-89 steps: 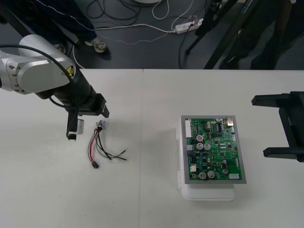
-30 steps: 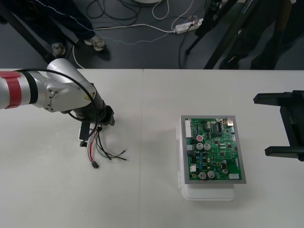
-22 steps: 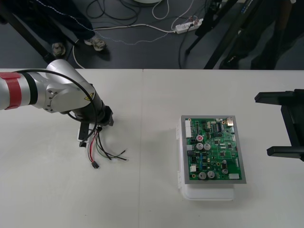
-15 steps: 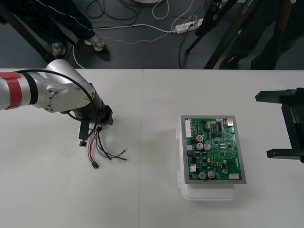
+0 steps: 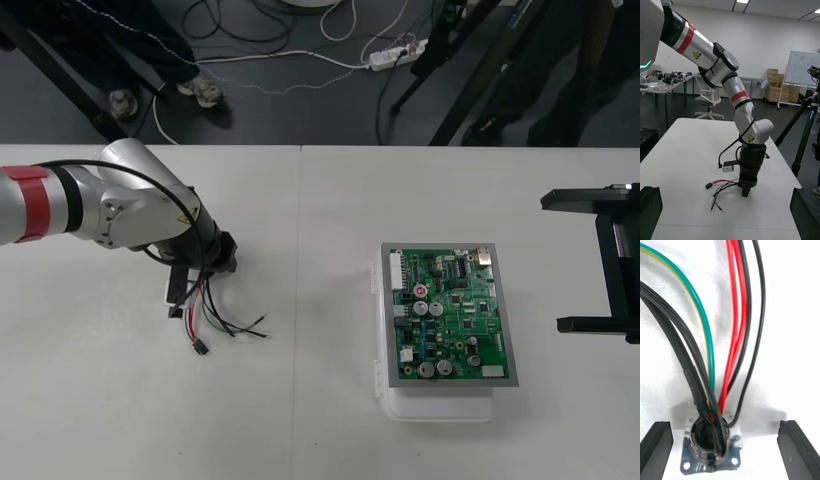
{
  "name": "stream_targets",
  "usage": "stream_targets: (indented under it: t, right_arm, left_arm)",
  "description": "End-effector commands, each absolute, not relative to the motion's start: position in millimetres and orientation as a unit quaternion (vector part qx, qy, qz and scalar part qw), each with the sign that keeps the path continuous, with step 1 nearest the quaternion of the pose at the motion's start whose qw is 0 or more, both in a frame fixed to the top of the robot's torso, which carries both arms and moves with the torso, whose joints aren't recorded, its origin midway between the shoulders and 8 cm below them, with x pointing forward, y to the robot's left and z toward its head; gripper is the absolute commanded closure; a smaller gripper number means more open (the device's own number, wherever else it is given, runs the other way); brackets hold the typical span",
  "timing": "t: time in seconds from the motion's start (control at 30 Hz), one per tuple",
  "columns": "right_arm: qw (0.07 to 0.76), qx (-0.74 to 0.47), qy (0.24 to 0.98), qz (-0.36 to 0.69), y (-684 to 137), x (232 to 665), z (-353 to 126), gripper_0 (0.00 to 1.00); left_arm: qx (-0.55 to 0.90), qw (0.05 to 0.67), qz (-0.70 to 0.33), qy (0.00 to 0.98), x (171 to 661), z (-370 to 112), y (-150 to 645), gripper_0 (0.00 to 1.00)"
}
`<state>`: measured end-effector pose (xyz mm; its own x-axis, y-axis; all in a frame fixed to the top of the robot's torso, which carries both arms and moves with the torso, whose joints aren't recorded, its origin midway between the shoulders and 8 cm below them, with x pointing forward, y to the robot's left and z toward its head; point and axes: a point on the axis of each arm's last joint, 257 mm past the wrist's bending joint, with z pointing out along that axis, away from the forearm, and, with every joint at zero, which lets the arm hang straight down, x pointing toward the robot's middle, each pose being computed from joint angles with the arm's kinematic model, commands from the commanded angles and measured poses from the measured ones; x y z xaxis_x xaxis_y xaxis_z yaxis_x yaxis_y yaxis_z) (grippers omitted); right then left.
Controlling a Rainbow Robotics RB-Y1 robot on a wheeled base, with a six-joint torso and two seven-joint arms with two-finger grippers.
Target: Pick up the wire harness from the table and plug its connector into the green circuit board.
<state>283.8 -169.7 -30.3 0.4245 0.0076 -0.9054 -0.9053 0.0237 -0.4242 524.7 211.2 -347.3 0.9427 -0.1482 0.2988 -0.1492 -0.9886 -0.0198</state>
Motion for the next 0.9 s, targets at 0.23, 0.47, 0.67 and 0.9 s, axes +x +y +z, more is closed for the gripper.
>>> stream_targets:
  t: [0.23, 0.47, 0.67, 0.9]
  right_arm:
    - [0.594, -0.587, 0.382, 0.397, -162.6, 272.9, -31.6, 0.00]
    - [0.589, -0.580, 0.391, 0.406, -163.4, 273.1, -32.3, 0.00]
    - [0.586, -0.571, 0.400, 0.413, -165.5, 275.6, -33.4, 0.00]
    - [0.582, -0.568, 0.404, 0.419, -165.2, 275.2, -33.3, 0.00]
  left_arm:
    - [0.980, 0.014, 0.164, -0.109, 526.3, -356.7, 193.8, 0.46]
    - [0.980, 0.011, 0.166, -0.111, 527.8, -356.4, 195.7, 1.00]
    - [0.979, 0.003, 0.176, -0.107, 538.1, -346.0, 205.4, 1.00]
    - [0.978, 0.004, 0.186, -0.092, 552.4, -309.2, 215.8, 1.00]
